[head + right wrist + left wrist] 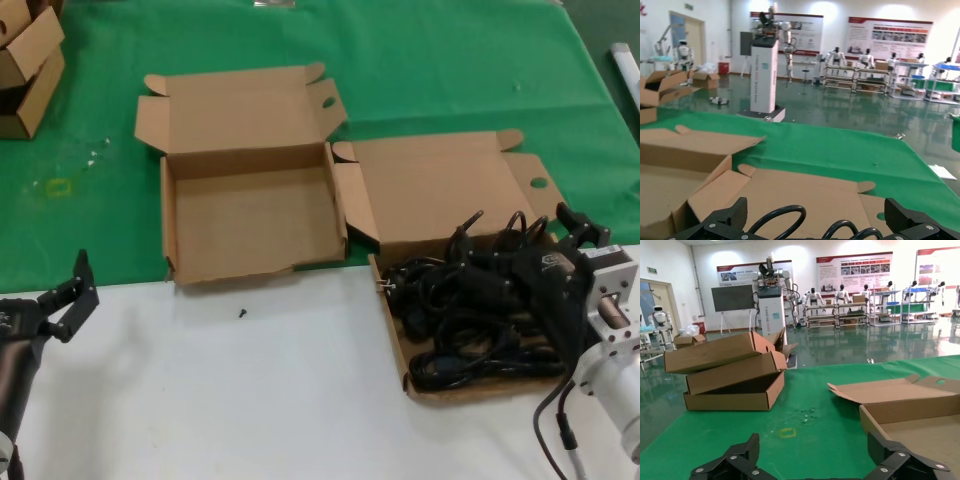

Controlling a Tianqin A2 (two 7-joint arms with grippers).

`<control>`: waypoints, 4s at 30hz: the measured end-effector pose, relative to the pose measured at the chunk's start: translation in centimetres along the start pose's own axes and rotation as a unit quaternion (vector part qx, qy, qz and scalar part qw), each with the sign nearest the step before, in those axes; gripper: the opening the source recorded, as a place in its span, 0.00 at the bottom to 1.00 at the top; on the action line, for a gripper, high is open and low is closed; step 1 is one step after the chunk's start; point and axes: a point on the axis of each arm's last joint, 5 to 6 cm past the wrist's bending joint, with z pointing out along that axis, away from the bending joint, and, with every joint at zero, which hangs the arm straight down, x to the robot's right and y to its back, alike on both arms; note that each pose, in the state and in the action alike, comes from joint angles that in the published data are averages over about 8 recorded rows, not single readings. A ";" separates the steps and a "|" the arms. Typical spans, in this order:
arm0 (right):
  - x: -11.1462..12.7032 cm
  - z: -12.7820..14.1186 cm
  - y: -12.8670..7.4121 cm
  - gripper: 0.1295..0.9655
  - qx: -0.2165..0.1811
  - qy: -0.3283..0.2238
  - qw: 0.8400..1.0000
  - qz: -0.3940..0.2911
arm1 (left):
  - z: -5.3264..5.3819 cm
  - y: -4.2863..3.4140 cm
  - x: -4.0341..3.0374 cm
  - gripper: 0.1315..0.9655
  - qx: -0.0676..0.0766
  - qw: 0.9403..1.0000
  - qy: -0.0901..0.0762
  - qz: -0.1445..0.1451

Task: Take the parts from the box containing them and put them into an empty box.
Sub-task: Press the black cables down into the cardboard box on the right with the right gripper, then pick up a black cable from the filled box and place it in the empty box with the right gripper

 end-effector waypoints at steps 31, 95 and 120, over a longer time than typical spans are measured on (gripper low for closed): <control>11.1 4.1 -13.6 1.00 -0.029 -0.344 0.819 -0.459 | 0.0 0.00 0.00 0.13 0.000 1.000 0.000 0.000; 10.8 13.2 -12.5 0.46 -0.022 -0.412 0.647 -0.641 | 0.0 0.00 0.00 0.01 0.000 1.000 0.000 0.000; 11.4 13.1 -12.2 0.06 -0.042 -0.412 0.658 -0.629 | 0.0 0.00 0.00 0.01 0.000 1.000 0.000 0.000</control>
